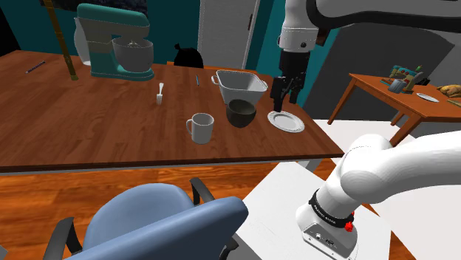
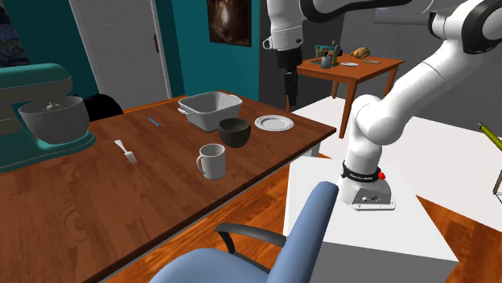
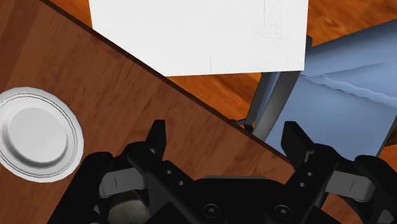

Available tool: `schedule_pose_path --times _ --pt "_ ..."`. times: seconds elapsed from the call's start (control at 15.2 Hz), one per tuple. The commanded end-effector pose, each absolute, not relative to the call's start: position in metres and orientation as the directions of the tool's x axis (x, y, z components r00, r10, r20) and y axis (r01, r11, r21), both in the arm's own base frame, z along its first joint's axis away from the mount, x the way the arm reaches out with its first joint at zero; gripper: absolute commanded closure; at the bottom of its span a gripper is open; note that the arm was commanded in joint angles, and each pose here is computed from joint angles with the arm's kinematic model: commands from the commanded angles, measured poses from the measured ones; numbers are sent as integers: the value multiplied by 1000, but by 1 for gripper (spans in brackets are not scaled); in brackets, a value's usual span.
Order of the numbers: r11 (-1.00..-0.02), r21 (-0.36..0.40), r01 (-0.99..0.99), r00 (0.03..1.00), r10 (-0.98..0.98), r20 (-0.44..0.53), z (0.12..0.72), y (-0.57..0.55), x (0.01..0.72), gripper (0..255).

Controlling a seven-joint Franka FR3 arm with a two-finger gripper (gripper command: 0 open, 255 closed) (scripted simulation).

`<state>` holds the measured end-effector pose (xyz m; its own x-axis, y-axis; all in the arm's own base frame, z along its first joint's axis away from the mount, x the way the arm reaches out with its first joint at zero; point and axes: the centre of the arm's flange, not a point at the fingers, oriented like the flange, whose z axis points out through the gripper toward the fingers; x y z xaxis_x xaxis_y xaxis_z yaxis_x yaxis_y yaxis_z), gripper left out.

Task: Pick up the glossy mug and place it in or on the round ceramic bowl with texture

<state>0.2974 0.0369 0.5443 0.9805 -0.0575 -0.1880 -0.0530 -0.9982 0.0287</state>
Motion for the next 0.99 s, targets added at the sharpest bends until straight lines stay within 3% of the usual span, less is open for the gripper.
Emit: schedule_pose_path --times 0.0,0.92 --pt "-998 29 -53 980 -58 -188 544 37 297 0" --pt "-999 -17 -51 993 -49 -105 448 55 439 0"
